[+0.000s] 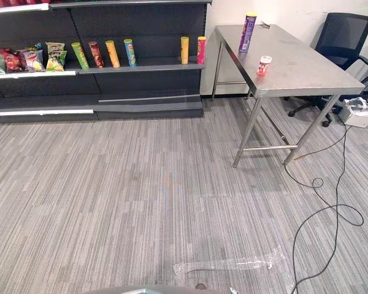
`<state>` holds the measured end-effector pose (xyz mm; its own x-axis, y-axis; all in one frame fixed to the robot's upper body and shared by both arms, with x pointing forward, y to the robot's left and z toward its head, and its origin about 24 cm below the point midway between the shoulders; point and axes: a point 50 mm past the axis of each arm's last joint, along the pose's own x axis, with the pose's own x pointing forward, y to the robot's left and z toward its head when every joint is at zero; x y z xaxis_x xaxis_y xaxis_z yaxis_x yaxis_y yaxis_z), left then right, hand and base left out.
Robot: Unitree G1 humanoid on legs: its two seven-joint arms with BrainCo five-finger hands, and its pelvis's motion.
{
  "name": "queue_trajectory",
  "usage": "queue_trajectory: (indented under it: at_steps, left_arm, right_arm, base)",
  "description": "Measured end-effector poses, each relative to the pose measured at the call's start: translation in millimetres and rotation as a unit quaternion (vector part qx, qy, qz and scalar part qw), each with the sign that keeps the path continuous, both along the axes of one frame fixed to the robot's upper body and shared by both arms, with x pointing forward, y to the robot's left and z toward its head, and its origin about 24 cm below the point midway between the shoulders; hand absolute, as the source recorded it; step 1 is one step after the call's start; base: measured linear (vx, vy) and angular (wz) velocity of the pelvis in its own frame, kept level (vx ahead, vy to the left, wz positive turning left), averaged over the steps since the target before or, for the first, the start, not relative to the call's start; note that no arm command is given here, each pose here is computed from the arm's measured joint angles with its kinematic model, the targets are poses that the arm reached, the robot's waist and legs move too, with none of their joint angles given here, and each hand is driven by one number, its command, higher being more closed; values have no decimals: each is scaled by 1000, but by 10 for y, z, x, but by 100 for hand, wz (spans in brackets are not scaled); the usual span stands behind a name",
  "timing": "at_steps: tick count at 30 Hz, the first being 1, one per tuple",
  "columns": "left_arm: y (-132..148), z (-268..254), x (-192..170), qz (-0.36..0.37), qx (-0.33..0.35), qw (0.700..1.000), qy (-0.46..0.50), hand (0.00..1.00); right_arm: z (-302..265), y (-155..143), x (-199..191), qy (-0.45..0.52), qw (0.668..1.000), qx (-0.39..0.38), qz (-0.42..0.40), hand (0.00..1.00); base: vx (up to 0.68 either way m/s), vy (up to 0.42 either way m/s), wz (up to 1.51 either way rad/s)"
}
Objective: Put the gum and the chips on the shelf.
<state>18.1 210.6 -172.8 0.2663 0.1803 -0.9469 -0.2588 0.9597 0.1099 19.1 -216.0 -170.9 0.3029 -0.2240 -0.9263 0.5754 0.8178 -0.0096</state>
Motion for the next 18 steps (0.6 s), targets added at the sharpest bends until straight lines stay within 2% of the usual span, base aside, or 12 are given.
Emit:
queue_trajectory:
  at_steps: [18]
  left_arm:
    - [10, 3, 65, 11, 1, 1000, -9, 0]
  right_arm:
    - [5, 3, 159, -21, 999, 3, -23, 0]
  base:
    - [-26, -35, -8]
